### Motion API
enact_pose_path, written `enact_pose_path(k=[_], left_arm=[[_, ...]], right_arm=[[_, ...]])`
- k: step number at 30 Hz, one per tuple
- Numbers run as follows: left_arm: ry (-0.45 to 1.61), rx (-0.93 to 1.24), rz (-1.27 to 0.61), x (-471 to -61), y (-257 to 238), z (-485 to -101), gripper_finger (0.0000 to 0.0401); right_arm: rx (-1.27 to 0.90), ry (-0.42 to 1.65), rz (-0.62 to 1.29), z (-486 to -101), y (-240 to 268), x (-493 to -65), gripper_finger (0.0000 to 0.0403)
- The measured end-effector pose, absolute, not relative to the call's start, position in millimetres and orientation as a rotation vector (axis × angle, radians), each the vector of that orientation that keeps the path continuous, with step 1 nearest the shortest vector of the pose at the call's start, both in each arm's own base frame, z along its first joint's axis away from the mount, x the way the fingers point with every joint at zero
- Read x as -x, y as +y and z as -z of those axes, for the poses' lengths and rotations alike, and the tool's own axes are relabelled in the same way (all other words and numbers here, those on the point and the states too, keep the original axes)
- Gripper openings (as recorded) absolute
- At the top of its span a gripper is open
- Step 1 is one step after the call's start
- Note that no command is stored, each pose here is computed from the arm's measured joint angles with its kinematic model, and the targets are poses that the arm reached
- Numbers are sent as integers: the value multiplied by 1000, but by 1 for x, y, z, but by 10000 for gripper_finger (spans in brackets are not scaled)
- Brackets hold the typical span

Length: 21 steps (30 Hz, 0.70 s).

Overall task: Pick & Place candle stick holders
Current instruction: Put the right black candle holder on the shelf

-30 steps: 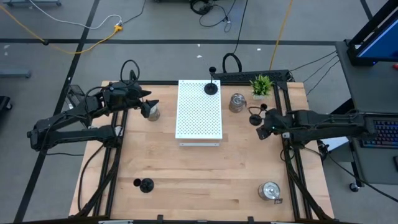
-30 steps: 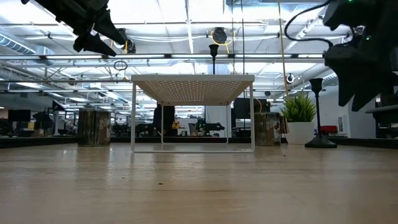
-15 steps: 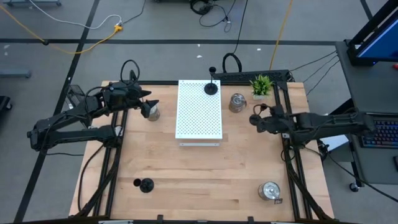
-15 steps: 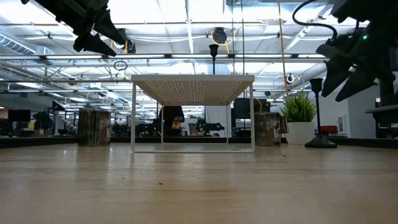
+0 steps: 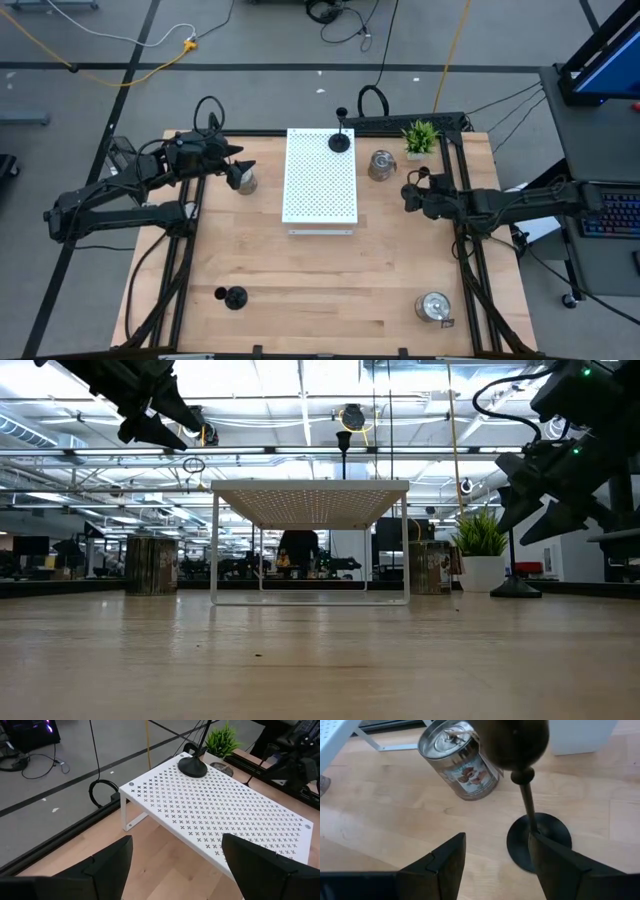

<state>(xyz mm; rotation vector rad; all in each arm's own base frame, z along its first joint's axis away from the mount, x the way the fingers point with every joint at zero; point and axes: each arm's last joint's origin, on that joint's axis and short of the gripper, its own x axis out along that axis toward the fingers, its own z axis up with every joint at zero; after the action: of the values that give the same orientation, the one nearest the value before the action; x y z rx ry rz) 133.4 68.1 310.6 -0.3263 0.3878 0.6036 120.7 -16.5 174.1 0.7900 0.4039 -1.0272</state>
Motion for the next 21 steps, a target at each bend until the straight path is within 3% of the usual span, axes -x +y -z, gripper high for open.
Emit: enact_pose_path(k=[9, 21], left_arm=[[388, 325, -603, -133, 68, -311, 312], [392, 311, -599, -134, 68, -311, 313]], right_arm=[[-832, 463, 1078, -169, -16, -114, 208], [-748, 340, 1127, -174, -19, -117, 208]])
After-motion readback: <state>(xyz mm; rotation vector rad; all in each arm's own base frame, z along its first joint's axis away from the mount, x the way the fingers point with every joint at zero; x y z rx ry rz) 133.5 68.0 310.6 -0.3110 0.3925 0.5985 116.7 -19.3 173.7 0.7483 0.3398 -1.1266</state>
